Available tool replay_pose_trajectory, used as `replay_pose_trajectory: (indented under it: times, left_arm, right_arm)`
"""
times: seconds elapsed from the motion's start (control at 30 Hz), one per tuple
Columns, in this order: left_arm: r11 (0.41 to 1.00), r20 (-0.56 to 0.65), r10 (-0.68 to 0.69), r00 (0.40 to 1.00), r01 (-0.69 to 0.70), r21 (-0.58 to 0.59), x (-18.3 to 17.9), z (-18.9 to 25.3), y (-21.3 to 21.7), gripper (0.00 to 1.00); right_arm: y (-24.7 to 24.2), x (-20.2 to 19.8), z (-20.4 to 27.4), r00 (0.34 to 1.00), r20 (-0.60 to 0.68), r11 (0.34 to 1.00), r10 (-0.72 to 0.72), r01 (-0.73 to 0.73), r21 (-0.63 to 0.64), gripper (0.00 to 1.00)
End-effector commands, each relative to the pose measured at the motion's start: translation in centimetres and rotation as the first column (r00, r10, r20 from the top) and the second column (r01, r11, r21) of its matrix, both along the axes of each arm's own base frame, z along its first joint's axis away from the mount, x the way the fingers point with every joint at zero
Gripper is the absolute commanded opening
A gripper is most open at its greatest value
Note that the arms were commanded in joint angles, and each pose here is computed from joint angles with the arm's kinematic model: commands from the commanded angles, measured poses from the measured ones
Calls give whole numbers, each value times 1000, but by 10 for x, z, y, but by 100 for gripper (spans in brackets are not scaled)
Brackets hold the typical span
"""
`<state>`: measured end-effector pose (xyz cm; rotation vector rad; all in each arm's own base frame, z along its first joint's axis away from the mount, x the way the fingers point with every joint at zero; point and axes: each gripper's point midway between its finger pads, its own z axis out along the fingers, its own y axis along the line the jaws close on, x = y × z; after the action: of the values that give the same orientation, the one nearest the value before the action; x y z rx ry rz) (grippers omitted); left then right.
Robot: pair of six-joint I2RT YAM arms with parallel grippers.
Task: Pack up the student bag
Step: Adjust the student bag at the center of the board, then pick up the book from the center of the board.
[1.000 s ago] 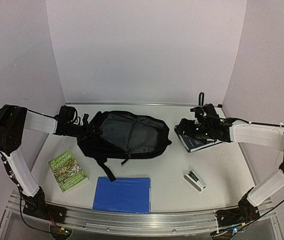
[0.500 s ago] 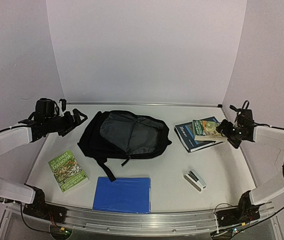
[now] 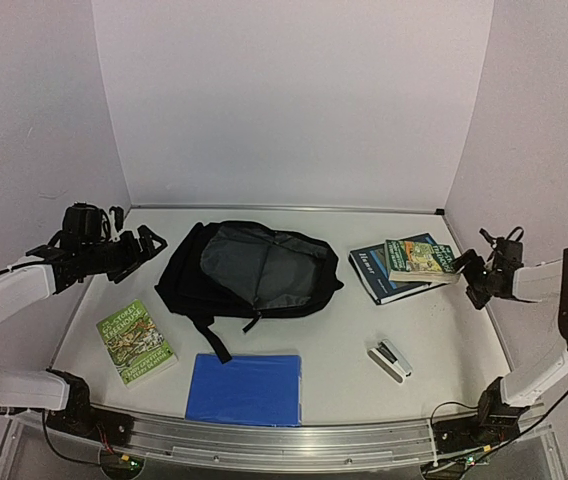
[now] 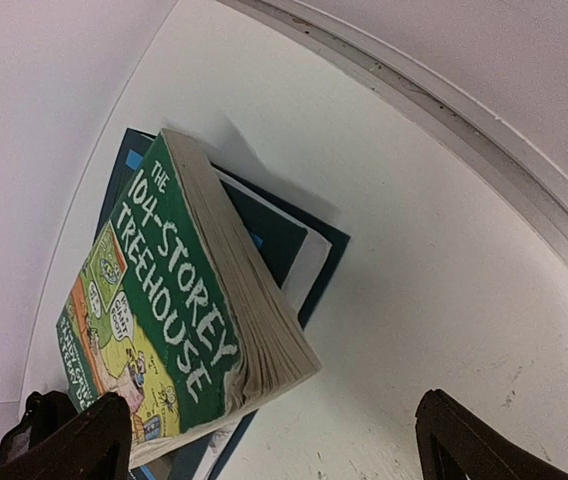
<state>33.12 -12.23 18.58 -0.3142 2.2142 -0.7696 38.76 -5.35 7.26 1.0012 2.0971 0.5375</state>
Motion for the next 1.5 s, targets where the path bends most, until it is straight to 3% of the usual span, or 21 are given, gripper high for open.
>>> replay_pose_trajectory:
  times: [0.0,0.17,0.37,0.67,0.83,1.03,1.27,1.47]
  left_arm:
    - [1000,23,13,1000,-13,-1,1,8,3,99]
    - [1000,21,15,1000,-15,3,-1,9,4,99]
    - [1000,16,14,1000,-14,5,-2,11,4,99]
    - [1000,25,26,999,-26,10,-2,18,7,99]
    - [1000,25,20,999,-20,2,-1,21,5,99]
    - [998,52,-61,997,62,-24,0,33,-9,94]
    - [984,105,-144,984,154,-94,-3,53,-38,92]
    - [952,184,-267,946,289,-103,-9,82,-90,91]
  right_arm:
    - [1,20,10,994,108,999,4,-7,34,98]
    - [-2,28,-3,995,98,999,-1,-3,37,97]
    - [1,40,-15,993,114,996,-2,-7,86,85]
    - [10,53,-11,983,180,988,21,-48,150,38]
    - [13,49,7,976,218,985,23,-60,162,24]
    - [20,41,62,942,335,981,29,-90,170,1]
    - [33,24,138,883,462,977,82,-163,138,0]
    - [59,4,211,803,565,965,188,-259,46,0]
